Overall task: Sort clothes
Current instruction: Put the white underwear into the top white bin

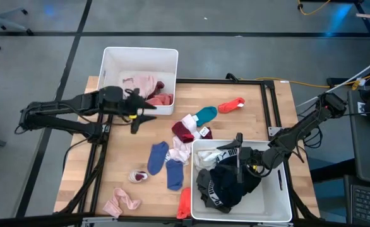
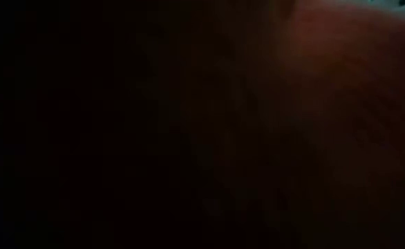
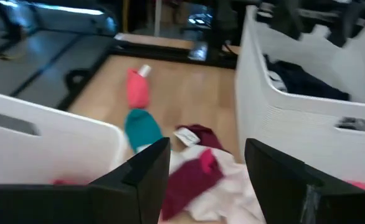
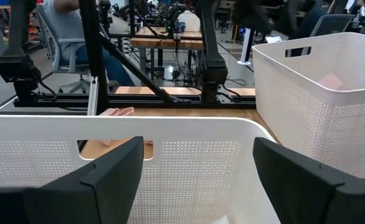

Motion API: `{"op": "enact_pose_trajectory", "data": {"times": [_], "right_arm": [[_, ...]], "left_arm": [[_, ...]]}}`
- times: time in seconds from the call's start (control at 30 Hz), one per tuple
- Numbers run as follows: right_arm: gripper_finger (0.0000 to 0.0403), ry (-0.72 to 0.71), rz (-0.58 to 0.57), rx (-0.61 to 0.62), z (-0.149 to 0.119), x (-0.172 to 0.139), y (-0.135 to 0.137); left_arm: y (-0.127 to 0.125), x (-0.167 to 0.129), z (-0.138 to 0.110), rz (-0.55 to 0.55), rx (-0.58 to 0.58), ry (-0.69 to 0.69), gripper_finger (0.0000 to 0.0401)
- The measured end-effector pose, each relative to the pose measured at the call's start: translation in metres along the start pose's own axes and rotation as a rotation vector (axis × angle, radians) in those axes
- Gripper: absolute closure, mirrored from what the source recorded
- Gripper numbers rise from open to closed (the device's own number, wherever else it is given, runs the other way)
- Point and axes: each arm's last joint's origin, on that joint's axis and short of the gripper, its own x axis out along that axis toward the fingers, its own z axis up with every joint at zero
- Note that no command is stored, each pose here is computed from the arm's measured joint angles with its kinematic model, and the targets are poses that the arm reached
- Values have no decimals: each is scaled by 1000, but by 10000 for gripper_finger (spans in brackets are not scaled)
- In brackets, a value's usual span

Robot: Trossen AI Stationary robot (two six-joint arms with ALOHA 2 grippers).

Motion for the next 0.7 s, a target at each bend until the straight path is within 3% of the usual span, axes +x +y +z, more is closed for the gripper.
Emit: {"op": "enact_pose_trajectory", "data": {"times": [0.33,0.7], "right_arm": [[100,1,10,2,0,0,1],[100,1,10,2,0,0,1]], "left_arm": [[-29,42,-16,-103,17,168,203],[-66,106,-53,-169,84,371,203]]}}
